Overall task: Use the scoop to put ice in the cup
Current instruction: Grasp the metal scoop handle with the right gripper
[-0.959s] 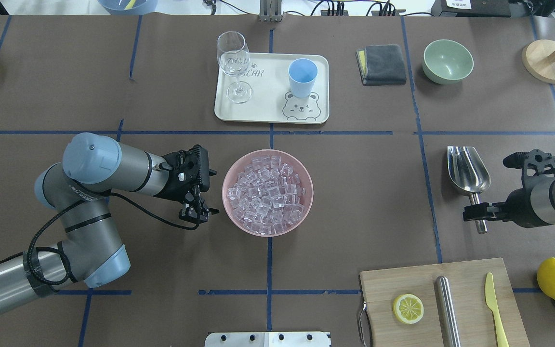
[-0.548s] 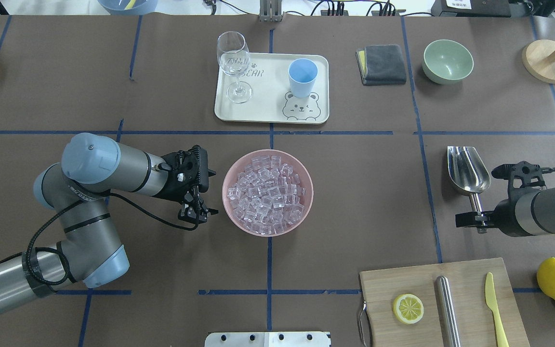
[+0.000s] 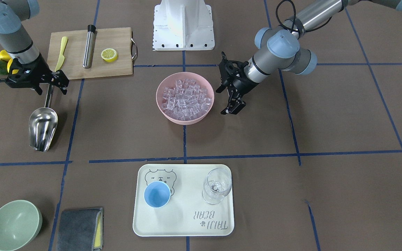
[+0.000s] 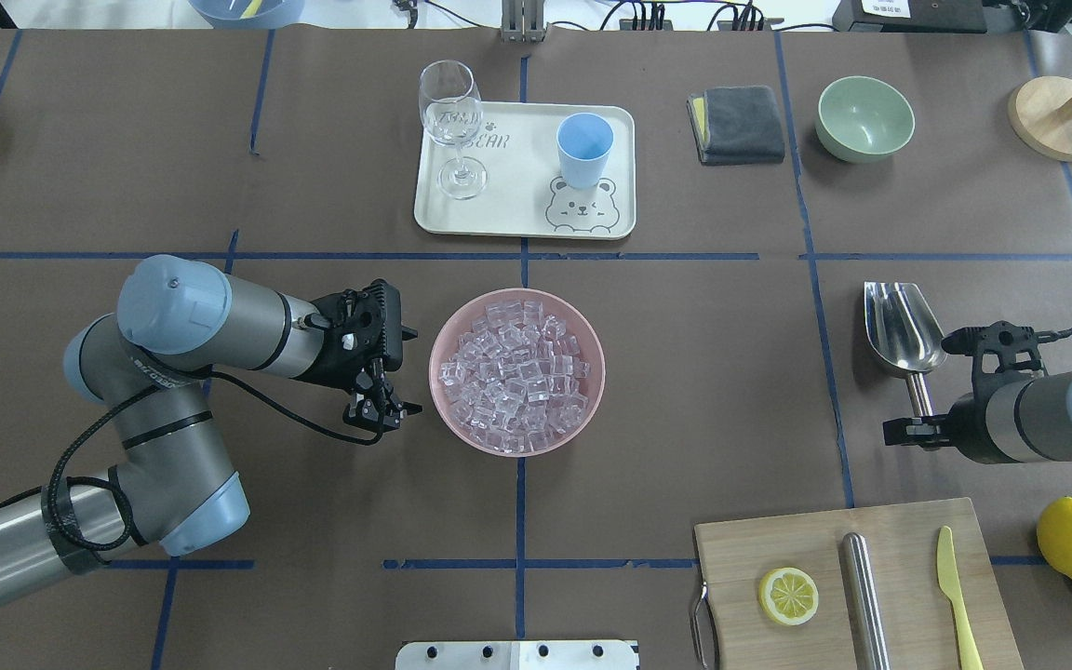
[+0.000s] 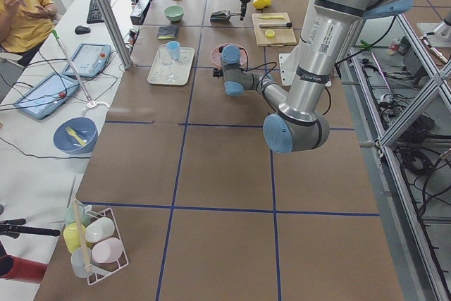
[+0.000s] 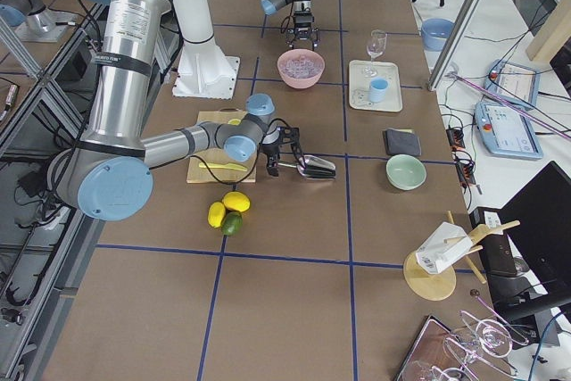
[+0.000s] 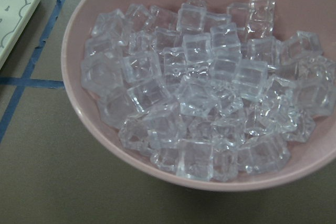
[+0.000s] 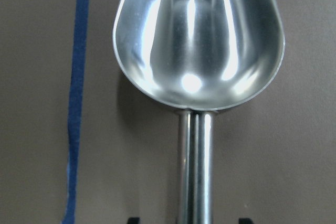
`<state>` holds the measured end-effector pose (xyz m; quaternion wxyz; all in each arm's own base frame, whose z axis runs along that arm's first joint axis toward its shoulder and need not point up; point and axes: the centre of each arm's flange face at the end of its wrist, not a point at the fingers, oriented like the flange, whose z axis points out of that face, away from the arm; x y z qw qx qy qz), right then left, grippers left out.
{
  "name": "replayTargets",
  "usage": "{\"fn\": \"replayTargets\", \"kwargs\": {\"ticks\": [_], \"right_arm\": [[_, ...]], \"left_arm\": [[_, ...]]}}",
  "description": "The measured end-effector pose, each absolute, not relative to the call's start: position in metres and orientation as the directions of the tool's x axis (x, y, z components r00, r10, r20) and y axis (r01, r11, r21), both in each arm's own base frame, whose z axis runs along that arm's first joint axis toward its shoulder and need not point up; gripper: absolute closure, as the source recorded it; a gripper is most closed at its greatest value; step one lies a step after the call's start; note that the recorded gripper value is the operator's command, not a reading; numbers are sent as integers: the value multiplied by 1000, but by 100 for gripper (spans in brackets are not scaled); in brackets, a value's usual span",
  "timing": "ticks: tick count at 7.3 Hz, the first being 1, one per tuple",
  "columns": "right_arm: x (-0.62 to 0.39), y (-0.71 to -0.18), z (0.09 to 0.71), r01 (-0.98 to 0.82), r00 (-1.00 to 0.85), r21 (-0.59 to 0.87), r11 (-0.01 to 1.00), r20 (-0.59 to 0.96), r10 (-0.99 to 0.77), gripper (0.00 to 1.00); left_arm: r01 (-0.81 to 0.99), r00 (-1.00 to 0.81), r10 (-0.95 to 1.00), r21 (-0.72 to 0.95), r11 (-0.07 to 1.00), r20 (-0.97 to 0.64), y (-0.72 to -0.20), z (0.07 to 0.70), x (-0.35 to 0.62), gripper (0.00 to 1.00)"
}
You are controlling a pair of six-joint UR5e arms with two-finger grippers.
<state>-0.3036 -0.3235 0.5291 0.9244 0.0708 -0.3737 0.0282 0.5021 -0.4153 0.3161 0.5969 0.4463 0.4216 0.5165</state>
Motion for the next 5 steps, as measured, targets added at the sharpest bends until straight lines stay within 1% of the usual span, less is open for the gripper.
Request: {"fn": "replayTargets", "kwargs": {"ticks": [2, 4, 5], "right_arm": [[-303, -324, 527, -104, 714, 119, 987, 701, -10, 100], [-302, -323, 526, -89, 714, 135, 987, 700, -31, 100], [-300, -322, 523, -57, 712, 166, 984, 698, -76, 100]], "left_arm": [[-238, 111, 993, 969, 67, -42, -415, 315, 501, 0], [-233, 112, 993, 970, 65, -40, -415, 312, 499, 0], [-231, 111, 993, 971, 64, -39, -414, 311, 499, 0]]}}
